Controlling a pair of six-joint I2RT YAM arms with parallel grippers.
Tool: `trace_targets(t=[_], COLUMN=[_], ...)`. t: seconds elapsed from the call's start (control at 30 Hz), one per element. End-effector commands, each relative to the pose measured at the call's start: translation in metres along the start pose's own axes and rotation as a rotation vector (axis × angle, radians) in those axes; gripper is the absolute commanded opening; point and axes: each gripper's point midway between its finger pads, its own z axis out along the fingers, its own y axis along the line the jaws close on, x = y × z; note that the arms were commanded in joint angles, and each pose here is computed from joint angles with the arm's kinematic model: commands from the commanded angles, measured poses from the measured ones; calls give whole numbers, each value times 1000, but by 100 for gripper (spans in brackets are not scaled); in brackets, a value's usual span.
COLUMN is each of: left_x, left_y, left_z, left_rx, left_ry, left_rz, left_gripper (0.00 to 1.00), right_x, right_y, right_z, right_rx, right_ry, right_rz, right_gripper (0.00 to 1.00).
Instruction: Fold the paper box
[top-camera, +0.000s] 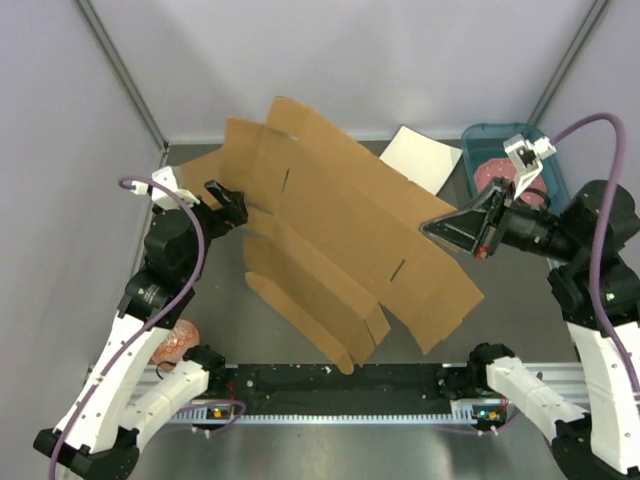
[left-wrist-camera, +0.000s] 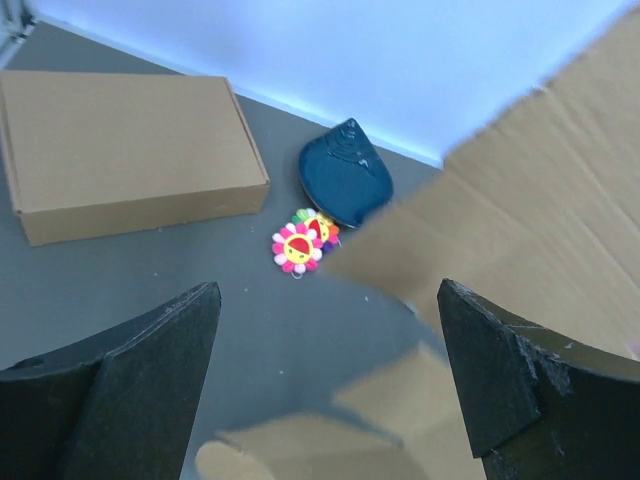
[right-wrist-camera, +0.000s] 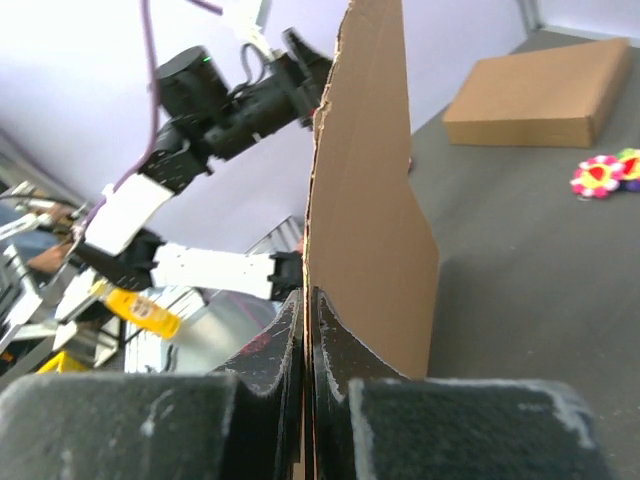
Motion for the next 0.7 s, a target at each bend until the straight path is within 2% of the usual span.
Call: trace_targets(t=[0.0,0.13,0.23,0.33,0.47,0.6,0.67], left_x=[-53,-80,-92,-102,-108,-97,-87], left_y=[4,20,27,36,43,40,38], left_z=[-20,-39,-53,-68,-79,-71,-64], left_rx=[-47,-118,-136,-159,-165,-150,-142], left_ry=[-165,-268,-316,-368,-408,-365,-333], left_rz=[-63,-97,-122,-140,-128,-93,-74], left_gripper=[96,97,97,96,97,97,97], right_x=[-2,-14,-15,0,30,49,55], right_y=[52,74,65,34,-35,-109,-138], right_z=[-15,-21,-15,2,24,43,48], right_rx=[-186,-241,-224,-190,-87,40,111], right_ry=[19,9,19,80,148,183,185], right_rz=[-54,-73,-39,60,195,322,336], right_gripper=[0,0,0,0,0,0,0])
